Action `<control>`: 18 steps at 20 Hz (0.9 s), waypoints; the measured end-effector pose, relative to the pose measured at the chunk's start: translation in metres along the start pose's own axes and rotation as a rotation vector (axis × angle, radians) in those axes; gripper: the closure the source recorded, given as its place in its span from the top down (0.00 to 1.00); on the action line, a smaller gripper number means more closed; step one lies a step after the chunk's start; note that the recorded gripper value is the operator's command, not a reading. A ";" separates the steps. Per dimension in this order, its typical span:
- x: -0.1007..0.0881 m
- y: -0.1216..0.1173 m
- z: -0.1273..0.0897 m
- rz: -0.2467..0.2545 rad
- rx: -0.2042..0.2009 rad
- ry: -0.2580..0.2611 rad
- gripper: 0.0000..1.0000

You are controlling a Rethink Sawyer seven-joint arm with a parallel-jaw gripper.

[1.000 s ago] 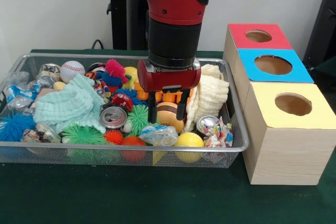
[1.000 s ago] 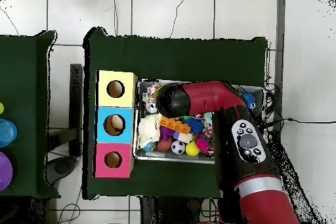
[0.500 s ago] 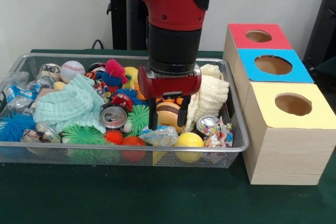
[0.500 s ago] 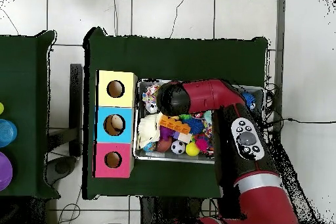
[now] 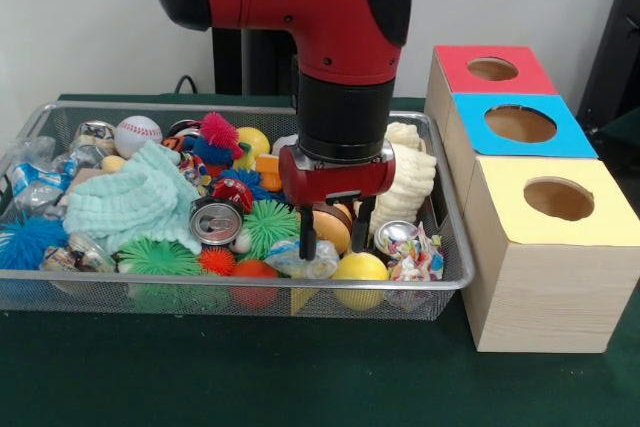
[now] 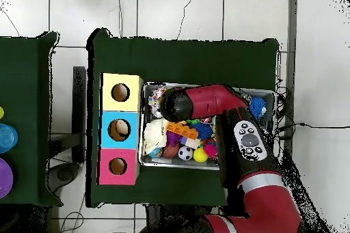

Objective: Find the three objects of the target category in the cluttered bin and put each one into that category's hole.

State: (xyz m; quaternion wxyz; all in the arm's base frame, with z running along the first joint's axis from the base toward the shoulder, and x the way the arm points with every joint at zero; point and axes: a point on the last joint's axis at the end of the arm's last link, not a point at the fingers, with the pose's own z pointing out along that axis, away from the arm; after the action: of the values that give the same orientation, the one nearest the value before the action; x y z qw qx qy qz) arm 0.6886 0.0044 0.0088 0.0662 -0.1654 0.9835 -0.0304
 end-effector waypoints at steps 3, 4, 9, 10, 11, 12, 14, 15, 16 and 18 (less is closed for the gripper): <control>0.002 0.003 0.003 -0.002 -0.005 0.005 1.00; 0.002 0.003 0.004 -0.002 -0.005 0.005 1.00; 0.002 0.004 0.004 -0.003 -0.005 0.006 1.00; 0.002 0.004 0.004 -0.003 -0.005 0.007 1.00; 0.002 0.004 0.004 -0.003 -0.005 0.007 1.00; 0.002 0.004 0.004 -0.004 -0.005 0.007 1.00; 0.002 0.004 0.004 -0.004 -0.004 0.007 1.00; 0.002 0.004 0.004 -0.005 -0.004 0.007 1.00; 0.002 0.004 0.004 -0.005 -0.004 0.008 1.00; 0.003 0.004 0.004 -0.005 -0.002 0.009 1.00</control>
State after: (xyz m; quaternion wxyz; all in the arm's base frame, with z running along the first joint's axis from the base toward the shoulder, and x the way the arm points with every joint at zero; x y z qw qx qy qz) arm 0.6853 0.0072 0.0039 0.0616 -0.1679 0.9834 -0.0300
